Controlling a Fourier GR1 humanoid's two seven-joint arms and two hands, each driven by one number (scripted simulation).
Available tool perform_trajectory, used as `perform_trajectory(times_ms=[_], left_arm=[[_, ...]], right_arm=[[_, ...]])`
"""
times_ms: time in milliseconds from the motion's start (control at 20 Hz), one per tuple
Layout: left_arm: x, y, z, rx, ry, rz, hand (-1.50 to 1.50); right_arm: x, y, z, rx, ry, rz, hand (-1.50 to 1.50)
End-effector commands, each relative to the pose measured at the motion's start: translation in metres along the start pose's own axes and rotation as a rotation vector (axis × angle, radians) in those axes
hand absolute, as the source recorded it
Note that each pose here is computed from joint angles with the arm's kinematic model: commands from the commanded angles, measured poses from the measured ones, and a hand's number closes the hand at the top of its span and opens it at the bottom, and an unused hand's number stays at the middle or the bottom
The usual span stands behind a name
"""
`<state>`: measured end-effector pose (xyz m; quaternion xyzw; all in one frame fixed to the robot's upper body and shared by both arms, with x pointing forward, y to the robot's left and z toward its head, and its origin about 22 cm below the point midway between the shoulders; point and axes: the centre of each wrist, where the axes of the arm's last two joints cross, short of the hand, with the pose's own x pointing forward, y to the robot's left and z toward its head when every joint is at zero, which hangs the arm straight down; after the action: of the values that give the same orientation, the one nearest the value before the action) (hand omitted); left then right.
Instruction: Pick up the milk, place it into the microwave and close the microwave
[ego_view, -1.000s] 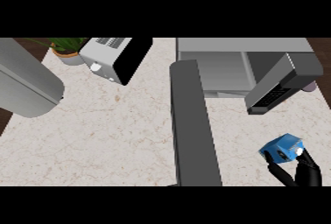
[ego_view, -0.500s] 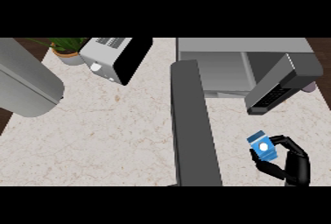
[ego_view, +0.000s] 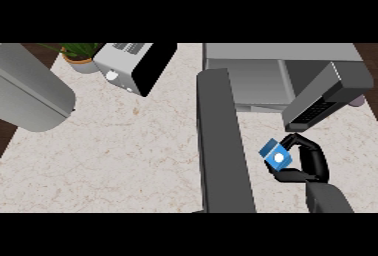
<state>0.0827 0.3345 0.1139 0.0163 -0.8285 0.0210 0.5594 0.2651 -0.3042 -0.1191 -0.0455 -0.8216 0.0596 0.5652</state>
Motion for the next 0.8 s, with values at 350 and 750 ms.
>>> perform_trajectory(times_ms=[350, 750], left_arm=[[-0.001, 0.011, 0.016, 0.025, 0.001, 0.012, -1.50], [-0.016, 0.019, 0.003, 0.015, 0.023, 0.015, -1.50]], right_arm=[[0.024, 0.047, -0.041, 0.109, -0.062, -0.045, 1.50], [0.061, 0.094, -0.094, 0.093, -0.085, 0.018, 1.50]])
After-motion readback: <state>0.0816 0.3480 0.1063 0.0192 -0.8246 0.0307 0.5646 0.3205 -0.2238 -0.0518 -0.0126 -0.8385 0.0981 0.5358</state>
